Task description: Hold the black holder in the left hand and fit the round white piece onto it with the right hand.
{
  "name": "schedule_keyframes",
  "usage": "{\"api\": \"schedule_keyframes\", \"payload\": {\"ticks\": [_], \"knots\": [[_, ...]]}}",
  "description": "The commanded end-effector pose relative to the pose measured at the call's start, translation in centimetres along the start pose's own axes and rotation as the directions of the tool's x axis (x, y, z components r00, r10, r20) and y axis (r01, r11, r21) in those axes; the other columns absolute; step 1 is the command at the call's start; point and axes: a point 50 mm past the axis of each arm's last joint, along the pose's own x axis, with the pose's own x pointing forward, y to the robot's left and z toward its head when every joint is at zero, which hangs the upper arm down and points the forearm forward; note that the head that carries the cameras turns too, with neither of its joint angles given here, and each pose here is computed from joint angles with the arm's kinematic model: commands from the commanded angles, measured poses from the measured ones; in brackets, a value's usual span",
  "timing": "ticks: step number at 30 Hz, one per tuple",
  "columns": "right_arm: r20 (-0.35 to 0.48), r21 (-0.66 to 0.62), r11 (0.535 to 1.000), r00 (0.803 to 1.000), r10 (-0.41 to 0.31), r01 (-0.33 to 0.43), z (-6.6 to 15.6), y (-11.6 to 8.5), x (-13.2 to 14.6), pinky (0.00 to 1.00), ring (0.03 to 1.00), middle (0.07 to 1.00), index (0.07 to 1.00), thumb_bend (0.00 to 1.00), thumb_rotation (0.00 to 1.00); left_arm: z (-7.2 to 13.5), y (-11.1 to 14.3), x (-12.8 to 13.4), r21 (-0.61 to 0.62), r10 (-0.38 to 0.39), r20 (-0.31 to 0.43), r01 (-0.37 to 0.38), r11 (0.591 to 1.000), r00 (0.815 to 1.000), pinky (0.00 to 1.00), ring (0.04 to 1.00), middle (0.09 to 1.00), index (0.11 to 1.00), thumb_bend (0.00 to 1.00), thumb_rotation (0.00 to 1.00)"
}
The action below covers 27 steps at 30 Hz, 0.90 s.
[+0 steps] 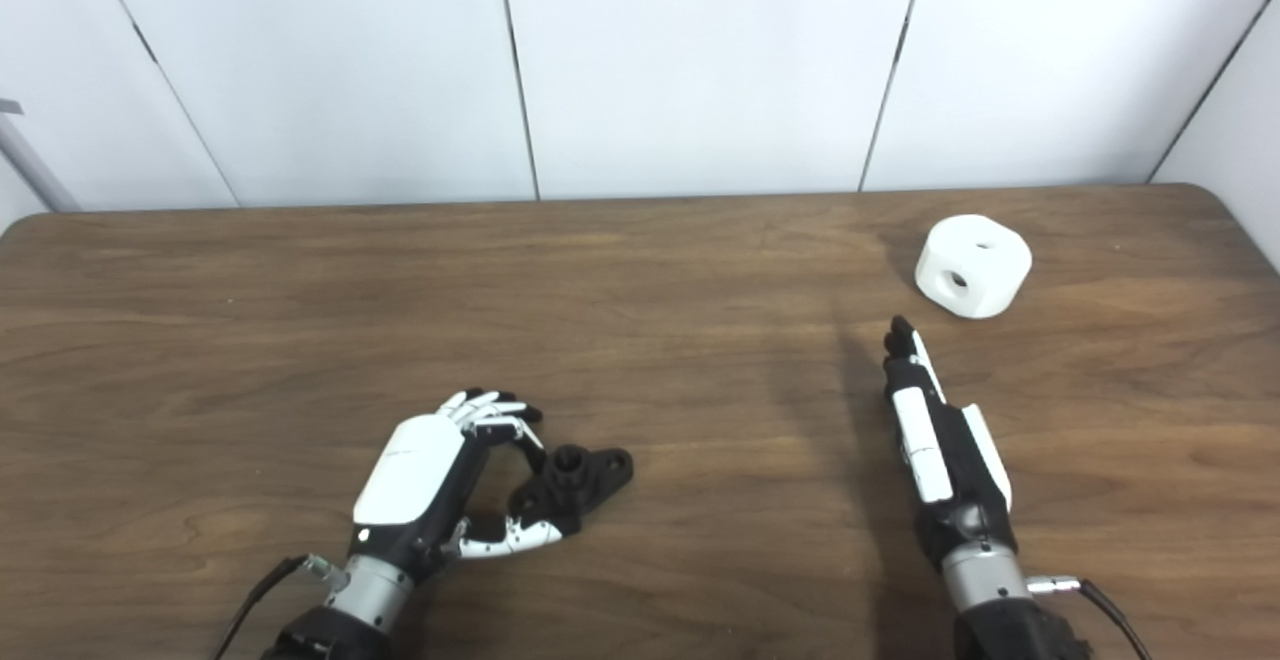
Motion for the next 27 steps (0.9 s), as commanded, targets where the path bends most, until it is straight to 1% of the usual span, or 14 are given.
{"api": "schedule_keyframes", "payload": {"ticks": [1,7,11,13,14,15,17,18,21,22,24,27], "knots": [[0.056,0.004,1.000,0.998,0.003,-0.003,1.3,0.1,0.2,1.00,1.000,1.000,1.000,0.64,1.00,0.8,-1.3,-0.7,0.007,-0.061,0.046,0.061,0.998,0.997,0.94,0.856,0.763,0.485,0.52,0.05],[0.054,-0.011,1.000,0.999,-0.005,0.006,1.3,0.0,0.3,1.00,1.000,1.000,1.000,0.64,1.00,0.8,-1.7,-1.0,0.004,-0.062,0.054,0.062,0.998,0.997,0.95,0.865,0.766,0.485,0.52,0.05],[0.065,-0.037,0.999,0.998,-0.012,0.014,1.3,-0.3,0.3,1.00,1.000,1.000,1.000,0.60,1.00,0.7,-1.7,-1.1,0.006,-0.062,0.054,0.062,0.998,0.997,0.95,0.864,0.765,0.485,0.52,0.05],[0.071,-0.046,0.998,0.997,-0.030,0.033,1.5,-0.5,0.4,1.00,1.000,0.999,1.000,0.58,0.93,0.7,-1.7,-1.1,0.009,-0.060,0.054,0.060,0.998,0.997,0.95,0.864,0.763,0.485,0.52,0.05],[0.074,-0.075,0.995,0.996,-0.055,0.061,1.6,-0.6,0.5,1.00,0.998,0.995,0.997,0.57,0.88,0.7,-1.7,-1.2,0.011,-0.059,0.055,0.059,0.998,0.997,0.95,0.865,0.764,0.485,0.52,0.05],[0.074,-0.115,0.989,0.994,-0.084,0.093,1.6,-0.7,0.6,0.98,0.975,0.972,0.979,0.58,0.82,0.7,-1.7,-1.2,0.013,-0.059,0.055,0.059,0.998,0.997,0.95,0.865,0.764,0.485,0.52,0.05],[0.071,-0.171,0.974,0.988,-0.140,0.150,1.9,-0.9,0.8,0.92,0.939,0.942,0.950,0.60,0.74,0.6,-1.7,-1.2,0.015,-0.061,0.053,0.060,0.998,0.997,0.95,0.866,0.764,0.485,0.52,0.05],[0.068,-0.188,0.967,0.984,-0.162,0.172,2.0,-0.9,0.8,0.90,0.921,0.930,0.934,0.62,0.67,0.5,-1.7,-1.3,0.018,-0.062,0.053,0.061,0.998,0.997,0.95,0.866,0.764,0.485,0.52,0.05],[0.069,-0.228,0.949,0.976,-0.206,0.216,2.6,-1.1,1.2,0.87,0.895,0.901,0.899,0.67,0.53,0.3,-1.6,-1.3,0.025,-0.061,0.058,0.060,0.998,0.996,0.94,0.862,0.761,0.485,0.52,0.05],[0.072,-0.253,0.939,0.972,-0.222,0.233,2.8,-1.2,1.4,0.87,0.894,0.898,0.895,0.68,0.51,0.1,-1.6,-1.4,0.029,-0.062,0.059,0.060,0.998,0.996,0.94,0.861,0.761,0.485,0.52,0.05],[0.094,-0.311,0.912,0.964,-0.251,0.268,3.4,-1.7,1.9,0.85,0.873,0.877,0.868,0.73,0.43,-0.1,-1.6,-1.5,0.038,-0.066,0.059,0.064,0.997,0.996,0.93,0.858,0.760,0.485,0.52,0.05],[0.129,-0.371,0.879,0.954,-0.270,0.299,4.2,-2.4,2.7,0.86,0.867,0.860,0.843,0.78,0.39,-0.4,-1.5,-1.5,0.034,-0.066,0.057,0.064,0.997,0.996,0.93,0.853,0.758,0.485,0.52,0.05]]}}
